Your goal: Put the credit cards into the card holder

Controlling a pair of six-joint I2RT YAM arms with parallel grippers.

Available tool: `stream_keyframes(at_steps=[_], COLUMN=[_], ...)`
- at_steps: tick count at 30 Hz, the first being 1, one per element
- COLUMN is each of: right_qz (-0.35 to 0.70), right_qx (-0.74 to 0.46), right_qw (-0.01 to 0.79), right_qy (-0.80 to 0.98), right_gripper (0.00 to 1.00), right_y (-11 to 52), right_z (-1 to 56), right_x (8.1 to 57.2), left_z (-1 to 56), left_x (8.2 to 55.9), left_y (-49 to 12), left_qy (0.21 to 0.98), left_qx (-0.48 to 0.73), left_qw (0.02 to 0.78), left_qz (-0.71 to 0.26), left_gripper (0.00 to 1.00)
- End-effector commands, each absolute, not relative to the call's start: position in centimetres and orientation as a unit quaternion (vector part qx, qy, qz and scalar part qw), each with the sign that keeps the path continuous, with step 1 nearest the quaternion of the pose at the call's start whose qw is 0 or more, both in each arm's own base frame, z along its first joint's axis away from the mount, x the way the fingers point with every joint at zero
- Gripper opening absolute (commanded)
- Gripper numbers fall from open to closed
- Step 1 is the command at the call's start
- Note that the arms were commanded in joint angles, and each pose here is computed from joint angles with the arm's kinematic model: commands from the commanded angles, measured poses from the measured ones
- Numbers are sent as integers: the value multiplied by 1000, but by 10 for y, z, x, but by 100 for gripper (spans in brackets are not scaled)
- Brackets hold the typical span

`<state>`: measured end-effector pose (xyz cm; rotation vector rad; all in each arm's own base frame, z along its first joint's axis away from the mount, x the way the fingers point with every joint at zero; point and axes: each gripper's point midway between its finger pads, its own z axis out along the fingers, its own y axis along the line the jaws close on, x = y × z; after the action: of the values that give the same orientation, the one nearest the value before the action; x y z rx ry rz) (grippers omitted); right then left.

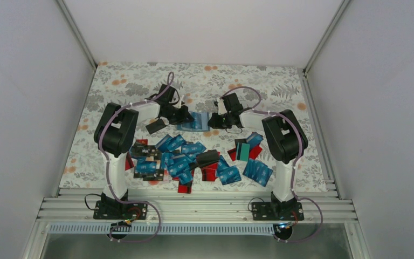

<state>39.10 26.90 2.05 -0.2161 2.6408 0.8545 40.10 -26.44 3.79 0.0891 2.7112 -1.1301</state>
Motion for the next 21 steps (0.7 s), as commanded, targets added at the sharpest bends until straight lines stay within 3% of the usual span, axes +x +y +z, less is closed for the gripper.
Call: stream_keyframes(at_steps=[1, 21], right_qz=[307, 310], right_qx=[-90, -93], right_qw=[157, 152], right_qy=[935, 934], right_gripper=[10, 10], right_y=[276, 279], right_z=[9, 7], right_x=[384, 383], left_z=[20, 10], left_x=[392, 392], left_y=[-265, -278], left_qy=[924, 923], left_qx=[33, 42], left_qw=[72, 55], left_qz=[-375, -379], left_gripper=[2, 2])
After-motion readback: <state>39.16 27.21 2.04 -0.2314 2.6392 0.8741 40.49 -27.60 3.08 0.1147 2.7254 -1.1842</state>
